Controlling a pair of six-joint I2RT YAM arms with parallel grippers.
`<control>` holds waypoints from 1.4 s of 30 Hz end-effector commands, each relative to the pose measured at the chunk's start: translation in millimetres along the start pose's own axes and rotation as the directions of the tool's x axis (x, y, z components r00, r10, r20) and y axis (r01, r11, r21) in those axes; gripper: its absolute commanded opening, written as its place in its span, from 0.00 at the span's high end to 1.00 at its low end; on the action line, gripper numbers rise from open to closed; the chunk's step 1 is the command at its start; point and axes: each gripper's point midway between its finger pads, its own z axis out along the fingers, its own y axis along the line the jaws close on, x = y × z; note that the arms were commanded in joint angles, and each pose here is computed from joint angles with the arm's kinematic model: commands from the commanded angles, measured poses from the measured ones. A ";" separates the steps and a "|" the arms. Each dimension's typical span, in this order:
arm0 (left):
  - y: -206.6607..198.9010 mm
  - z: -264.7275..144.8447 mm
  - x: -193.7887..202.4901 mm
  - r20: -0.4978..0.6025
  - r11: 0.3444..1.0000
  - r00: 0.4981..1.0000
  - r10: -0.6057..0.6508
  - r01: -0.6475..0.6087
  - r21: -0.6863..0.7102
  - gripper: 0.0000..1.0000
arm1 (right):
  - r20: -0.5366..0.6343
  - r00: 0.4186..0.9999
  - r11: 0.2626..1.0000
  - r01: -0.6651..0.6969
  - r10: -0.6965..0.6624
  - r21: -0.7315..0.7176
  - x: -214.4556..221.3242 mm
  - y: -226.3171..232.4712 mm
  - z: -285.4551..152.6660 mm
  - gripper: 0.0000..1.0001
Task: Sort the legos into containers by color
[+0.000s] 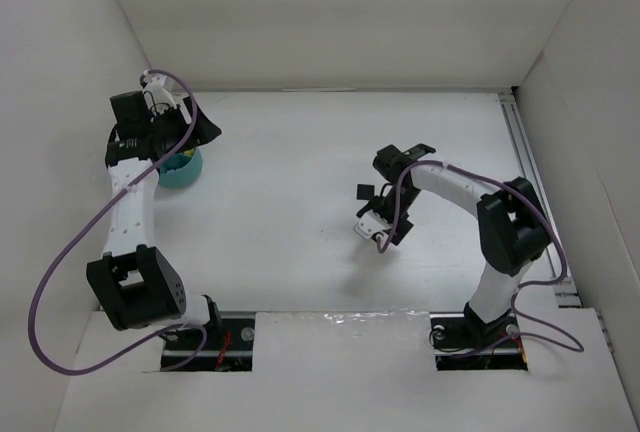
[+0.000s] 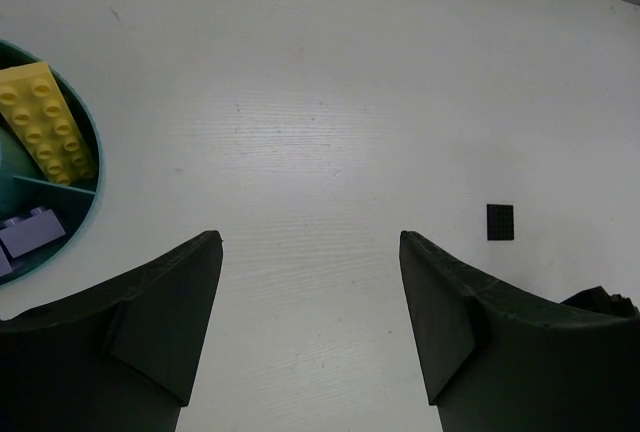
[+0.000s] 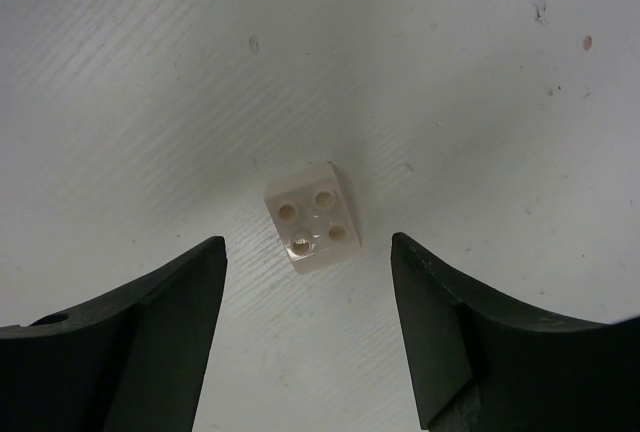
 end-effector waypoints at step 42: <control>-79.5 -29.2 60.4 -0.114 0.916 0.993 0.012 0.035 0.400 0.31 | 0.510 0.860 0.671 -0.389 0.019 0.631 -124.3 -221.2 -139.4 0.92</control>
